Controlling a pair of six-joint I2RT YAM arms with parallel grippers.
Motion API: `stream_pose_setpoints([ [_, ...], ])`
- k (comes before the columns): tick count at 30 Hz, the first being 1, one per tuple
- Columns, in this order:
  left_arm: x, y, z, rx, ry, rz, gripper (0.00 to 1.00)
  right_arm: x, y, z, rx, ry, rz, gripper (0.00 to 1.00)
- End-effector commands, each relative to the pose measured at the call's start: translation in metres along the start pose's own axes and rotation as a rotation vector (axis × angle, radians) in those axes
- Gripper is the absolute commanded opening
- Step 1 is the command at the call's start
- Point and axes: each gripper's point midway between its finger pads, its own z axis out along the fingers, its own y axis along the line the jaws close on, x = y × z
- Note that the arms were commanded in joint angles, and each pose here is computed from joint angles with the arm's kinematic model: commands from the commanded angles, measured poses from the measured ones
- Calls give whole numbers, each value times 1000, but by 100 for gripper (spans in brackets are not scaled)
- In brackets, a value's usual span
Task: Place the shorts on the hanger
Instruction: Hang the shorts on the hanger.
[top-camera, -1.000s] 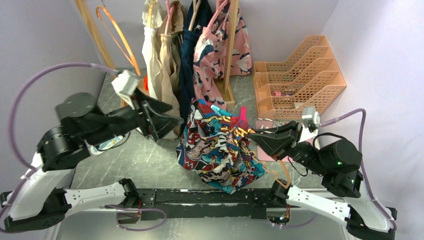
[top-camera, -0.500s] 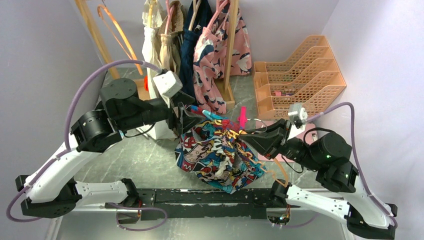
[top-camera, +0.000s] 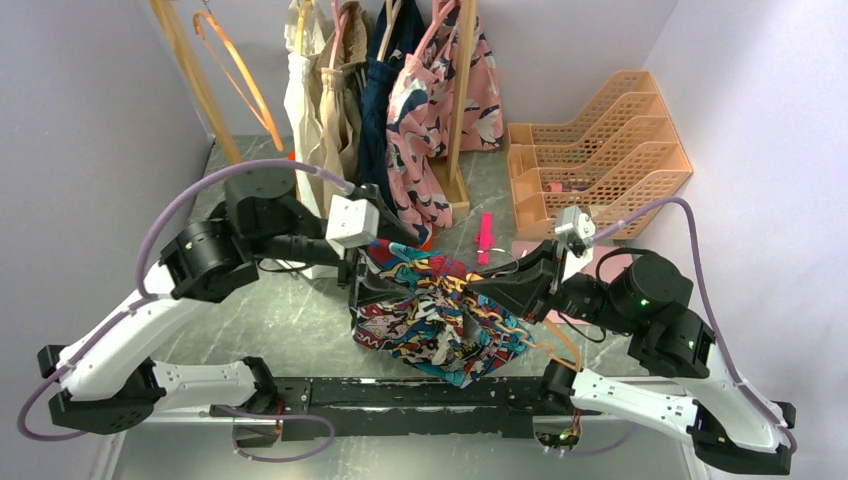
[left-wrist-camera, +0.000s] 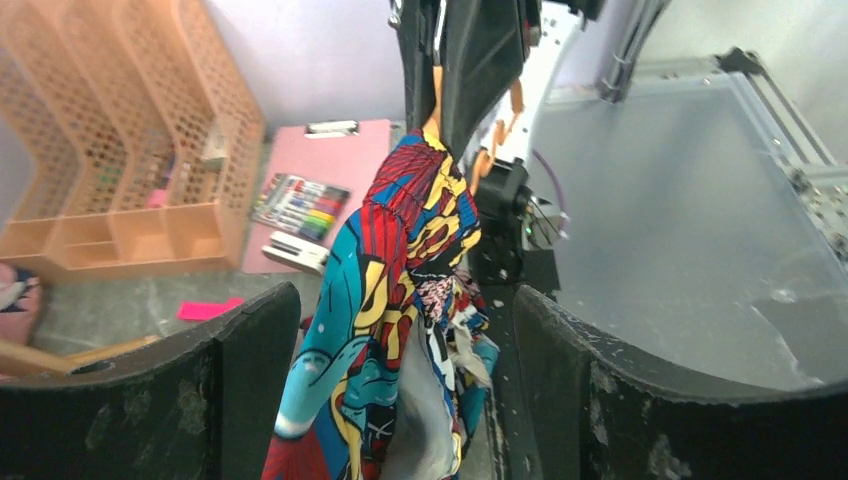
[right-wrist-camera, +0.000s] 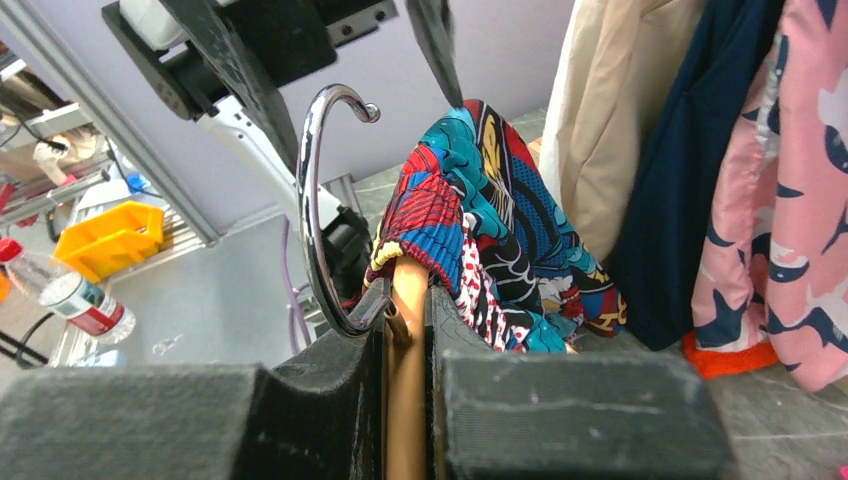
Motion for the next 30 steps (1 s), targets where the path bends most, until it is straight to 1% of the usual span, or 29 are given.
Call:
stream_pose_setpoints([
  [1, 15, -15, 10, 134, 59, 7, 82, -19, 17, -1, -89, -64, -27, 0],
  [4, 26, -9, 15, 129, 111, 5, 81, -13, 23, 2, -133, -52, -23, 0],
  [7, 37, -5, 18, 125, 162, -3, 77, -9, 28, 5, -168, -38, -21, 0],
  [10, 44, -5, 22, 139, 185, -11, 72, -5, 32, 6, -192, -18, -26, 0],
  [12, 45, -8, 24, 160, 189, -16, 65, -4, 33, 7, -201, -10, -29, 0],
  [13, 45, -10, 25, 173, 189, -15, 59, -3, 34, 8, -206, -5, -31, 0],
  [14, 46, -12, 27, 184, 191, -19, 55, -3, 34, 8, -208, -5, -32, 0],
  [15, 46, -14, 28, 193, 190, -20, 54, -3, 34, 9, -210, -7, -34, 0],
  [19, 50, -20, 34, 215, 203, -28, 58, -1, 34, 12, -217, -8, -35, 0],
  [21, 50, -24, 39, 234, 205, -30, 57, -1, 35, 14, -224, -9, -35, 0],
  [24, 51, -31, 46, 264, 214, -35, 48, -1, 36, 16, -231, -18, -35, 0],
  [29, 52, -38, 56, 293, 219, -47, 19, 2, 36, 22, -244, -14, -33, 0],
  [30, 51, -38, 57, 292, 213, -48, 17, 4, 36, 24, -242, -8, -32, 0],
])
